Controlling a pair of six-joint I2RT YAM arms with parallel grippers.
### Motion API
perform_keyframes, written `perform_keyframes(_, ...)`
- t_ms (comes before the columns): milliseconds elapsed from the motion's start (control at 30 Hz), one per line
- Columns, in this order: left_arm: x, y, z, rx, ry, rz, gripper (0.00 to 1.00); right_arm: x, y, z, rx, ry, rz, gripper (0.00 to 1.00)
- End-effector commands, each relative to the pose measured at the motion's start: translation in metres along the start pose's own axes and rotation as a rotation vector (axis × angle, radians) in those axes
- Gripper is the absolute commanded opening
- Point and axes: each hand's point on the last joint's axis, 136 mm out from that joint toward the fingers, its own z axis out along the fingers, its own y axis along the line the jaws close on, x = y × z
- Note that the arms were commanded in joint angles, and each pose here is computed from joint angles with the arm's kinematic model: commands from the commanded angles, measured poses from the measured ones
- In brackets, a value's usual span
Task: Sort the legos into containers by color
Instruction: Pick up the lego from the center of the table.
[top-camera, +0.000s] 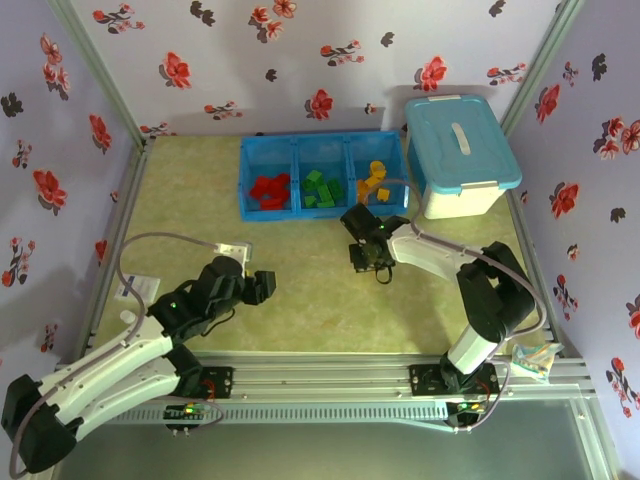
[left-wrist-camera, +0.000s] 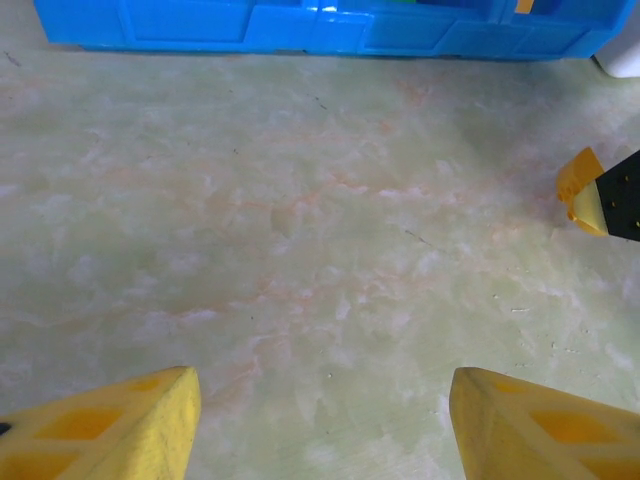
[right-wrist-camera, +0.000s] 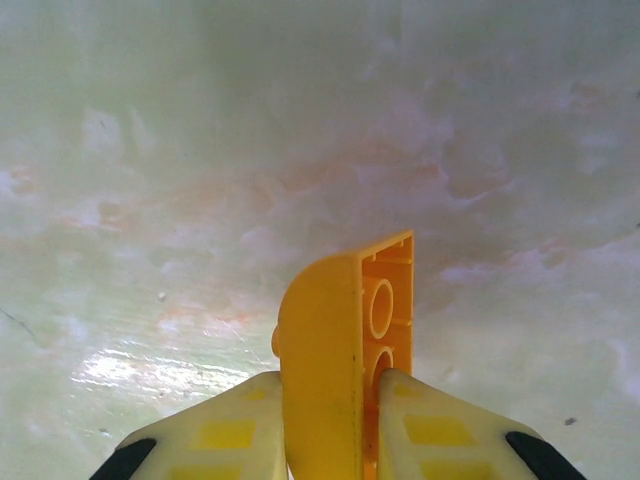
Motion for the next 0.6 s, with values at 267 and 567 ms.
perform_keyframes(267,-0.015,0.003,-0.014,-0.003,-0.076,0.005,0.67,-0.059,-0.012,-0.061,0.033,-0.149,-0.017,0.20)
perform_keyframes(567,-0.025,0.002,-0.019,-0.014,-0.105,0.017,0.67,-0.128,-0.044,-0.105,0.009,-0.266,0.067,0.20)
